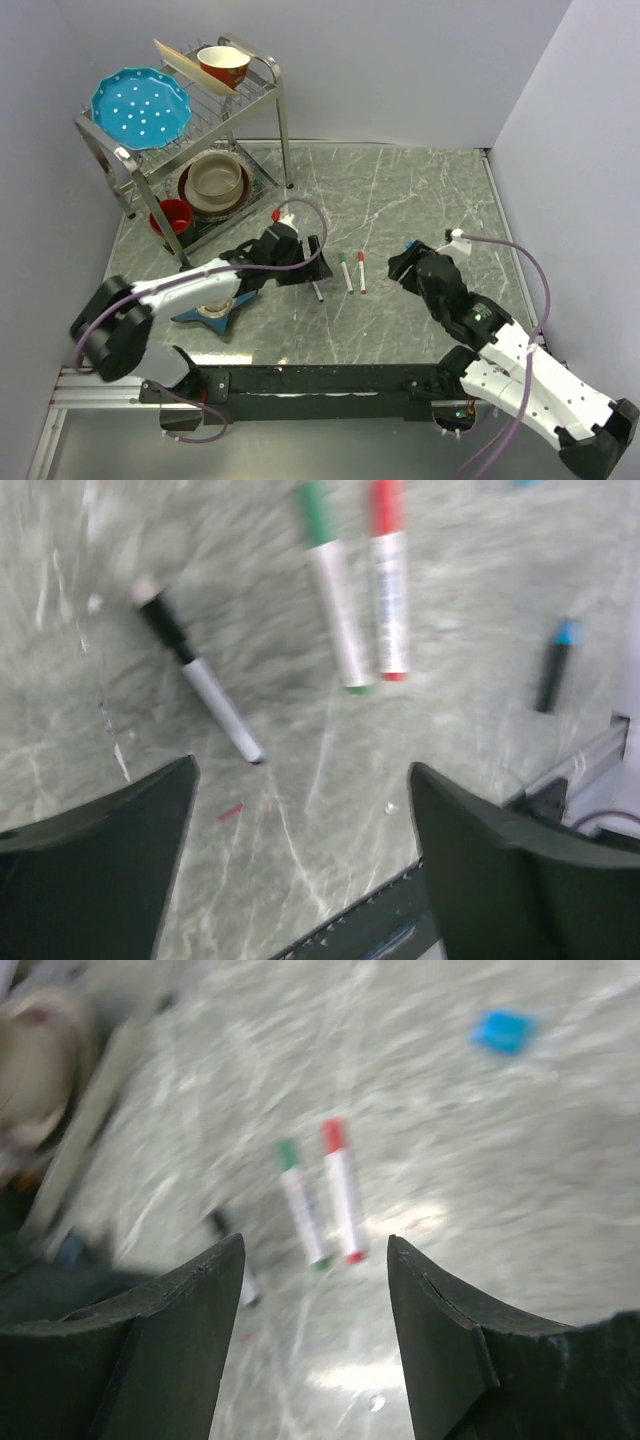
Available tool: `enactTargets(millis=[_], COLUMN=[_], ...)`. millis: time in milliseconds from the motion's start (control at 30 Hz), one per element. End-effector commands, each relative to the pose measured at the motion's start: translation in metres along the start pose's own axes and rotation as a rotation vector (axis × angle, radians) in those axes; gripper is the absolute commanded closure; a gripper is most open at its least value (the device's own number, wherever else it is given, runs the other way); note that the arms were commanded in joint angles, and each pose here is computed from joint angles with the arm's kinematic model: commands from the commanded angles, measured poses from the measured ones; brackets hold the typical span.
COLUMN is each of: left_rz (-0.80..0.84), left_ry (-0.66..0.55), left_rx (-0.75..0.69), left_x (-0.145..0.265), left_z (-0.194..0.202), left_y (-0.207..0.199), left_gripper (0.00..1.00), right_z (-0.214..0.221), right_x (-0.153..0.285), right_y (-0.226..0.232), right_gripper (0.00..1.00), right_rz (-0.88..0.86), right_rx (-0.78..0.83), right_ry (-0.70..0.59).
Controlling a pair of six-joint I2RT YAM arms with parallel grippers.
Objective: Insert the pens into the pen caps
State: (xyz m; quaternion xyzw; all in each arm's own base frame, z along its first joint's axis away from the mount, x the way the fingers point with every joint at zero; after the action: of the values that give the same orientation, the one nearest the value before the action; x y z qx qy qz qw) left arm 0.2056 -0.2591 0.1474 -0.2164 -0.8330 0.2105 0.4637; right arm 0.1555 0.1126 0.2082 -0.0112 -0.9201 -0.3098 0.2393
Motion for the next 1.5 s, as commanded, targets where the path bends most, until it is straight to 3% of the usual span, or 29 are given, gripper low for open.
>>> enactTargets(millis=[0, 200, 367, 467, 667, 933, 1267, 1467], left_rz=[0.088, 0.047, 0.152, 0.130, 0.156, 0.140, 0.223, 0.212], left_ry=[-0.173, -0.233, -0.277, -0.340, -0.408, -0.368, -0.342, -0.340], left_rx=[-0.168, -0.331, -0.353, -0.363, -0.384, -0.400, -0.366, -0.365], left_x=[0.053, 0.101, 0.143, 0.162, 0.171, 0.168, 0.165, 0.165], left_z=[-0.037, -0.044, -0.040, -0.038, -0.030, -0.031, -0.035, -0.034], left_y=[-0.030, -0.026, -0.032, -0.024, -0.012, -0.012, -0.008, -0.007], left_gripper=[0.01, 0.01, 0.01, 0.01, 0.01, 0.01, 0.01, 0.00], right_z=[-0.024, -0.042, -0.051, -0.057, -0.066, -0.043, -0.032, -0.020], right_x=[-0.014, -0.036, -0.047, -0.052, -0.063, -0.072, -0.067, -0.070], right_y=[-0.020, -0.066, -0.104, -0.128, -0.165, -0.175, -0.170, -0.165], right_gripper=[0.34, 0.34, 0.34, 0.34, 0.38, 0.42, 0.35, 0.35], right_rz=[0.182, 0.411, 0.561, 0.649, 0.774, 0.786, 0.729, 0.747], right_rx=[-0.010, -0.071, -0.126, -0.187, -0.247, -0.277, -0.298, -0.268], right_ry=[-0.057, -0.057, -0.024, -0.012, 0.014, 0.146, 0.181, 0.237])
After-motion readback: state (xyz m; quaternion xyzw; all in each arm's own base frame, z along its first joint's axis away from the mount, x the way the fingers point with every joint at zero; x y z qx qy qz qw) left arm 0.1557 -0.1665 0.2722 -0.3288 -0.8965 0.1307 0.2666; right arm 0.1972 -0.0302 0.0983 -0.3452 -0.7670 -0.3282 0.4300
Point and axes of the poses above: each gripper's point midway between its finger pads, its own x axis back along the fingers, its own y axis along the line the jaws close on, z = x × y, the point moved 8 cm from there along x, back along the fingers, and after that the axes turned 4 degrees about -x, right-handed, at the moved point
